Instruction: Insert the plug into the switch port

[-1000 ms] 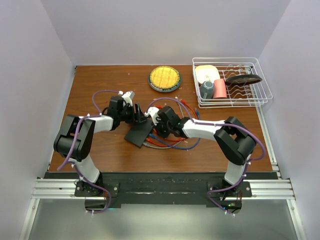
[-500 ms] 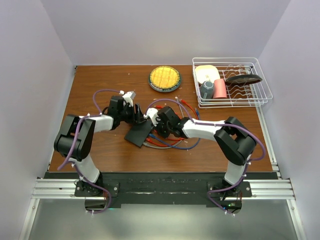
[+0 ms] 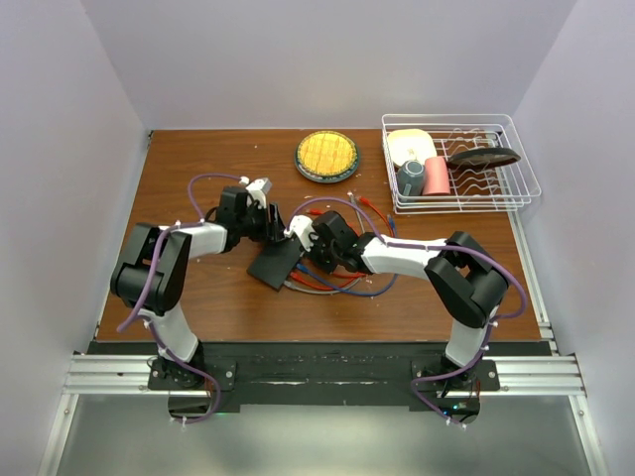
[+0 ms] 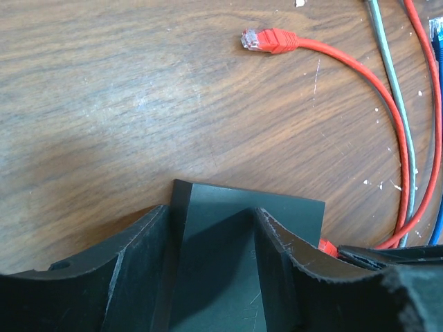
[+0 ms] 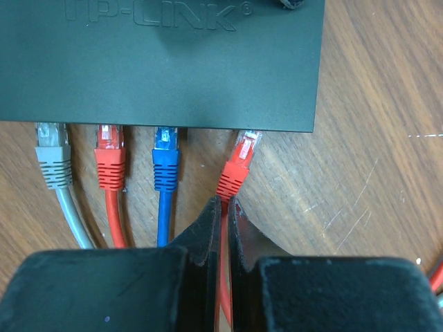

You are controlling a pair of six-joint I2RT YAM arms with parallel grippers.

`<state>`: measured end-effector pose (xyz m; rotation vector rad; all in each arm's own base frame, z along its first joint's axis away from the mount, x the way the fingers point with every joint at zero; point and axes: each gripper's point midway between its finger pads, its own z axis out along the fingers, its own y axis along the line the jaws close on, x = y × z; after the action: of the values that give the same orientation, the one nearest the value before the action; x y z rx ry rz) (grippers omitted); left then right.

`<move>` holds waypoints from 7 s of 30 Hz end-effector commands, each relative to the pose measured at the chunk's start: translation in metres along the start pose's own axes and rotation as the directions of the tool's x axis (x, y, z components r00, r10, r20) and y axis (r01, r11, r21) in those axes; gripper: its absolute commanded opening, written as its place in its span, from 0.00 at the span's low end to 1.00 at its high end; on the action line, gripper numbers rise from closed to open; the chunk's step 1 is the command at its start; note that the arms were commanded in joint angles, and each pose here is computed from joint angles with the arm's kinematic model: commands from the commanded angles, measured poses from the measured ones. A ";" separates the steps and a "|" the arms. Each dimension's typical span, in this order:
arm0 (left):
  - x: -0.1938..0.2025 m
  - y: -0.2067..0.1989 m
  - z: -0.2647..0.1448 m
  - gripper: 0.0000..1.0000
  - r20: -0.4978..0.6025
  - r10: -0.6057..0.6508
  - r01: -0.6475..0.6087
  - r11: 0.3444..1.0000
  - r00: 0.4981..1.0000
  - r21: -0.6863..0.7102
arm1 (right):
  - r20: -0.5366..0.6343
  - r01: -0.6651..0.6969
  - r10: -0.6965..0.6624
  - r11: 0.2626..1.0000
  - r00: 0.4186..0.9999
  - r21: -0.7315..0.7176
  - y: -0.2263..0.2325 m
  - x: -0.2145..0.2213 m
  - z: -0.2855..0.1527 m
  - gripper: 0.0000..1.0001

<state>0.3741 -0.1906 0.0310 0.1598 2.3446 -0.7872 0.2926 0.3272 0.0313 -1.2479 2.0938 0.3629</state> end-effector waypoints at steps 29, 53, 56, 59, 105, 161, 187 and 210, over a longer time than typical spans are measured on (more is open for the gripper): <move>-0.005 -0.004 0.017 0.66 -0.050 0.024 -0.024 1.000 0.998 -0.001 | 0.134 -0.029 0.020 0.997 0.991 0.070 -0.016 -0.051 -0.020 0.39; 0.000 -0.001 0.020 0.66 -0.064 0.019 -0.019 1.000 0.998 -0.003 | -0.002 -0.080 0.080 0.996 0.997 0.028 -0.003 -0.002 0.005 0.25; 0.000 -0.001 0.020 0.66 -0.064 0.019 -0.019 1.000 0.998 -0.004 | -0.005 -0.083 0.083 0.996 0.997 0.041 -0.006 -0.004 0.009 0.25; -0.001 -0.002 0.020 0.66 -0.064 0.020 -0.021 1.000 0.998 -0.003 | -0.022 -0.087 0.088 0.995 0.996 0.057 -0.009 -0.002 0.014 0.23; 0.002 0.000 0.019 0.65 -0.074 0.017 -0.018 1.000 0.997 -0.010 | 0.006 -0.145 0.145 0.987 0.989 0.075 -0.020 -0.012 -0.007 0.00; 0.037 -0.028 0.014 0.43 -0.185 0.019 0.006 0.991 0.983 0.134 | 0.265 -0.165 0.141 0.984 0.954 0.071 -0.035 -0.085 0.020 0.00; 0.091 -0.076 -0.007 0.34 -0.383 0.016 0.071 0.974 0.924 0.213 | 0.535 -0.327 0.218 0.937 0.816 0.118 -0.074 -0.152 -0.004 0.00; 0.141 -0.116 -0.040 0.33 -0.557 0.038 0.205 0.908 0.829 0.366 | 0.703 -0.296 0.186 0.954 0.687 0.038 -0.084 -0.213 -0.033 0.00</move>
<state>0.3915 -0.2029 0.0324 0.2776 2.3065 -0.7268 0.3307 0.3447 0.0300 -0.8446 2.2068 0.4987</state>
